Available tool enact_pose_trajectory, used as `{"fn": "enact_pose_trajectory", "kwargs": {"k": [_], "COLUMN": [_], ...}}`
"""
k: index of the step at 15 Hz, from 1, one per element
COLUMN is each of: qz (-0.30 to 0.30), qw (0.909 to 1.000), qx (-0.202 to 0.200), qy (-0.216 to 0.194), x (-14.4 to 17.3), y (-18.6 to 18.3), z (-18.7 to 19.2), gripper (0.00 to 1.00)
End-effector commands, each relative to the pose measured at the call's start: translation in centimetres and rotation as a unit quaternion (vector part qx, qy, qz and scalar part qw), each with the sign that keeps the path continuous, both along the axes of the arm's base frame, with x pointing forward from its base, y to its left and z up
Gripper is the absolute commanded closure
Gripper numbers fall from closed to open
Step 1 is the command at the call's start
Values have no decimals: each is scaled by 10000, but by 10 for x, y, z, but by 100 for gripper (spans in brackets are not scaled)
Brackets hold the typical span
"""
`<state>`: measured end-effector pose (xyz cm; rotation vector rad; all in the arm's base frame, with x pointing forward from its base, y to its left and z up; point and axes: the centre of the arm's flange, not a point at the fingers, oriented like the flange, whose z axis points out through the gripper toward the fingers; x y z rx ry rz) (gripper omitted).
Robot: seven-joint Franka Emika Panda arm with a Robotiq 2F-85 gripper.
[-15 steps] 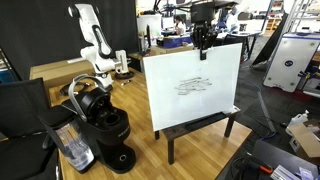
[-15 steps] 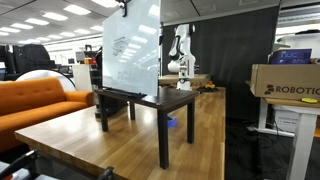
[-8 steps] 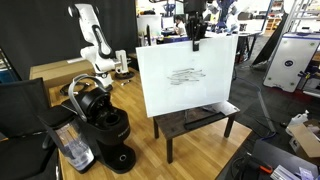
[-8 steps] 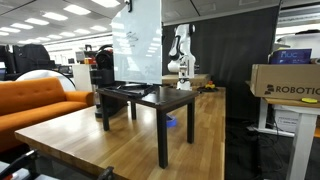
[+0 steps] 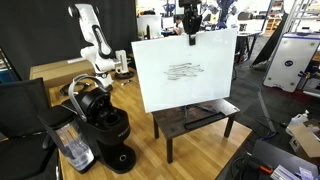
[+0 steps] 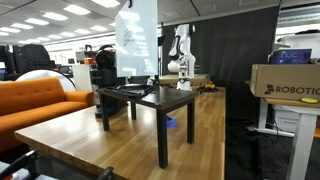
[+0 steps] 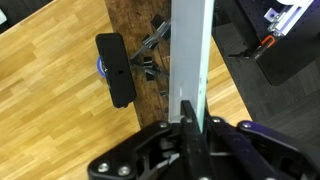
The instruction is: Take the board off the stand and put it on the table
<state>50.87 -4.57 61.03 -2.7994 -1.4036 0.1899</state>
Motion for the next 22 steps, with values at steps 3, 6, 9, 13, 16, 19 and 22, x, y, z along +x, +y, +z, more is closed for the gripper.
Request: {"fn": "enact_pose_trajectory", "kwargs": {"k": [3, 6, 9, 13, 16, 19, 22], "qz": [104, 199, 265, 448, 493, 390, 274], "qw": [9993, 9981, 9966, 9942, 9929, 9919, 9904], "qx": [62, 51, 7, 19, 19, 22, 63], "qy": [364, 584, 777, 980, 1083, 1210, 1356], "x": [-7, -18, -29, -52, -72, -90, -106], "y": [16, 28, 40, 56, 61, 54, 43], "z": [31, 41, 48, 61, 69, 69, 57], "gripper": [98, 98, 98, 98, 98, 98, 98]}}
